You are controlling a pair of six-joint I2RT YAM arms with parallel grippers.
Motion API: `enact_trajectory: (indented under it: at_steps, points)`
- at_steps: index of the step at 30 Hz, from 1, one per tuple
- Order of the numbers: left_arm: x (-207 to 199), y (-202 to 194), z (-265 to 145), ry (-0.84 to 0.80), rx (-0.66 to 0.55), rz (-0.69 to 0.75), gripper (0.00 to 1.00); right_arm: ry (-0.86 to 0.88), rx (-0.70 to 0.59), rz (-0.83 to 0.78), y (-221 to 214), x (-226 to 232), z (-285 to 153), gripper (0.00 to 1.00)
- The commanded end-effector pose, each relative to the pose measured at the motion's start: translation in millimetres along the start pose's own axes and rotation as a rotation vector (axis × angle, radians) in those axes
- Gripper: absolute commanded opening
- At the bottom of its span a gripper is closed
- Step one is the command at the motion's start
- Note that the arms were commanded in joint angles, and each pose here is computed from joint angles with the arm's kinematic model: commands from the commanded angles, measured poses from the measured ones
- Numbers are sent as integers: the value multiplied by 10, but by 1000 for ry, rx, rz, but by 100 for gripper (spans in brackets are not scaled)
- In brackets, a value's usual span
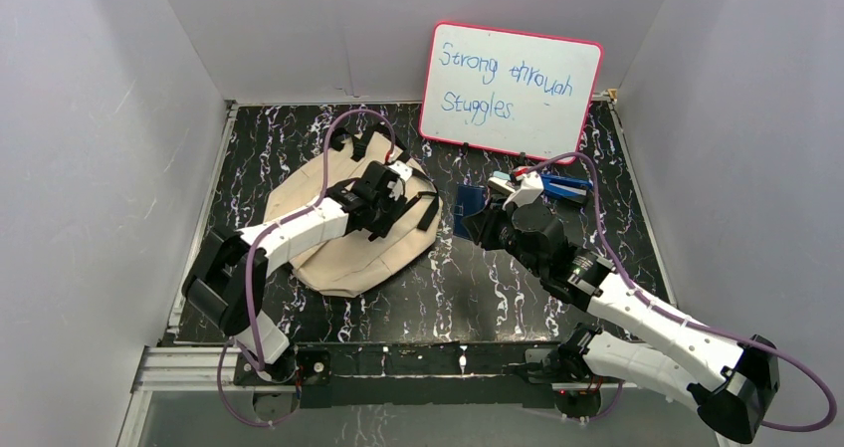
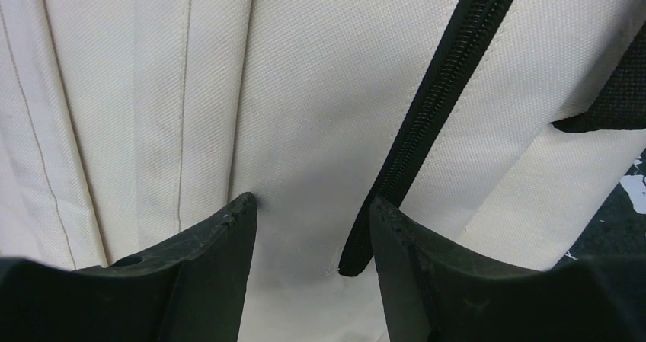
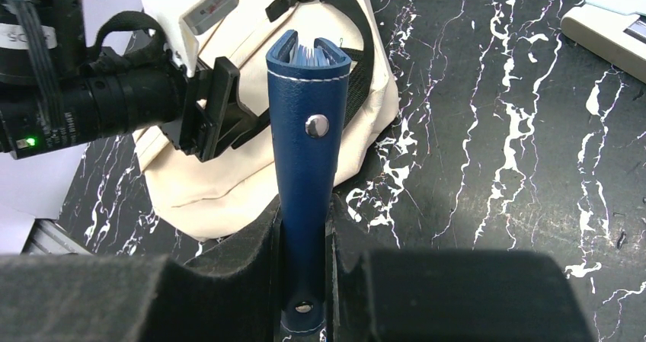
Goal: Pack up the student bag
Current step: Place the personal item in the student bag.
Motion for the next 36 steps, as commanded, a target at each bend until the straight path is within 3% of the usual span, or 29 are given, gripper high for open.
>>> enact_trajectory:
  at_steps: [1,10,20,26,29,33,36]
  points:
    - [60,108,-10,16,-16,7,53,50,-50,26,122,124,-20,0]
    - [-261,192,-65,-148,-83,6,57,47,-45,29,92,100,-8,0]
    - [62,8,38,60,34,41,50,48,-41,29,85,104,-3,0]
    - [124,20,35,95,40,24,46,47,-40,31,84,101,-3,0]
    - [112,18,58,90,47,24,41,45,-41,31,83,93,-7,0]
    - [100,1,78,87,60,23,24,44,-39,31,77,89,-11,0]
    - [115,10,64,95,58,22,17,44,-39,32,76,87,-9,0]
Point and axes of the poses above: each gripper's point midway between its finger pads, its own z axis out along the fingers, its own x axis along the line the jaws close on, y = z × x, the point moved 1 cm from there along -z, back along the fingers, and after that the axes turned 14 degrees about z, right-handed, at the moved point
